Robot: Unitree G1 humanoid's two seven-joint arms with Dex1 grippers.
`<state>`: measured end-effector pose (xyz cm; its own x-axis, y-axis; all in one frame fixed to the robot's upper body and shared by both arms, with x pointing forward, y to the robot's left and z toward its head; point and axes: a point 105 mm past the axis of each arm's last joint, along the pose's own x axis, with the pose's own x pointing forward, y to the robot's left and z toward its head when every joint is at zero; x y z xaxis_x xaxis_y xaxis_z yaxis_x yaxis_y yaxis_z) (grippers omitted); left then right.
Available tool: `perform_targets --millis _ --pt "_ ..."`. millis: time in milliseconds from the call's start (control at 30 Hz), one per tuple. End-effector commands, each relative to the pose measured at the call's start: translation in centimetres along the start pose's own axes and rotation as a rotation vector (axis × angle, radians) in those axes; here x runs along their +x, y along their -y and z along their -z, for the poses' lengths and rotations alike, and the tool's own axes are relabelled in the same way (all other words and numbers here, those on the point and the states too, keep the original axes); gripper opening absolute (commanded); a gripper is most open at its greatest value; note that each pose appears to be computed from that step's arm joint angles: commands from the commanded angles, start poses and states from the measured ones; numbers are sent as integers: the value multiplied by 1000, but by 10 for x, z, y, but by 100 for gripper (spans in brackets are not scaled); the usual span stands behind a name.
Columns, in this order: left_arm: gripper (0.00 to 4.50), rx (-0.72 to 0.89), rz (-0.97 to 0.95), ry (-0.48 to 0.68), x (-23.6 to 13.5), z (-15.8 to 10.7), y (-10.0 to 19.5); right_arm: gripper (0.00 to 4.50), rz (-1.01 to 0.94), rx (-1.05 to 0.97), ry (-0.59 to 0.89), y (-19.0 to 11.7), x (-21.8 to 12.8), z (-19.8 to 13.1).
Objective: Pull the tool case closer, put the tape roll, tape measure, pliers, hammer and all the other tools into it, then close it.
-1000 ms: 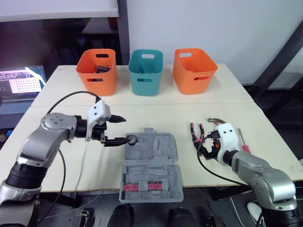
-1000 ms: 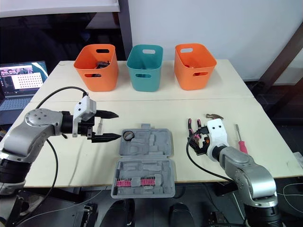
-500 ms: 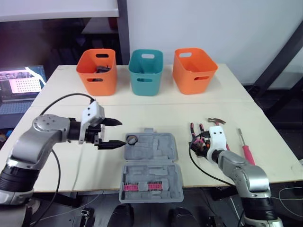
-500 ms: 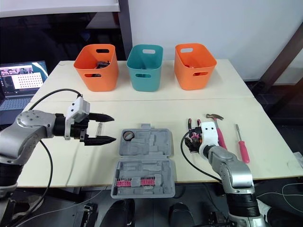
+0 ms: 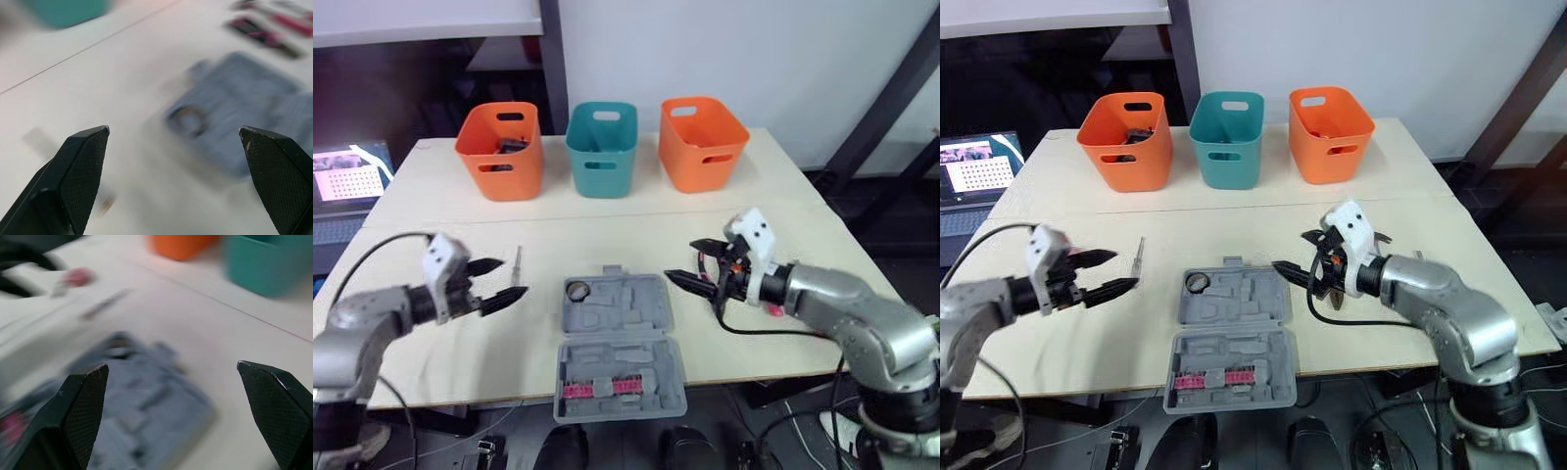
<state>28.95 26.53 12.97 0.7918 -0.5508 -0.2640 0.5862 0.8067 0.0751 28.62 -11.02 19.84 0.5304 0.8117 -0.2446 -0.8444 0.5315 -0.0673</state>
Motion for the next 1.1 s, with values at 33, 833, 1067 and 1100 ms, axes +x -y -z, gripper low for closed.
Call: perform_targets --millis 33,833,1067,1100 --pt "443 11 -260 81 -32 -9 -28 450 -238 -47 11 -25 -2 -25" --pt "443 -214 -757 -46 -10 68 -103 450 -331 -124 -95 -35 -11 -50" --pt "443 -250 -754 -69 21 82 -111 450 -239 -130 -105 -29 -18 -52" --pt "443 -253 -753 -76 23 85 -111 450 -231 -129 -106 -29 -19 -52"
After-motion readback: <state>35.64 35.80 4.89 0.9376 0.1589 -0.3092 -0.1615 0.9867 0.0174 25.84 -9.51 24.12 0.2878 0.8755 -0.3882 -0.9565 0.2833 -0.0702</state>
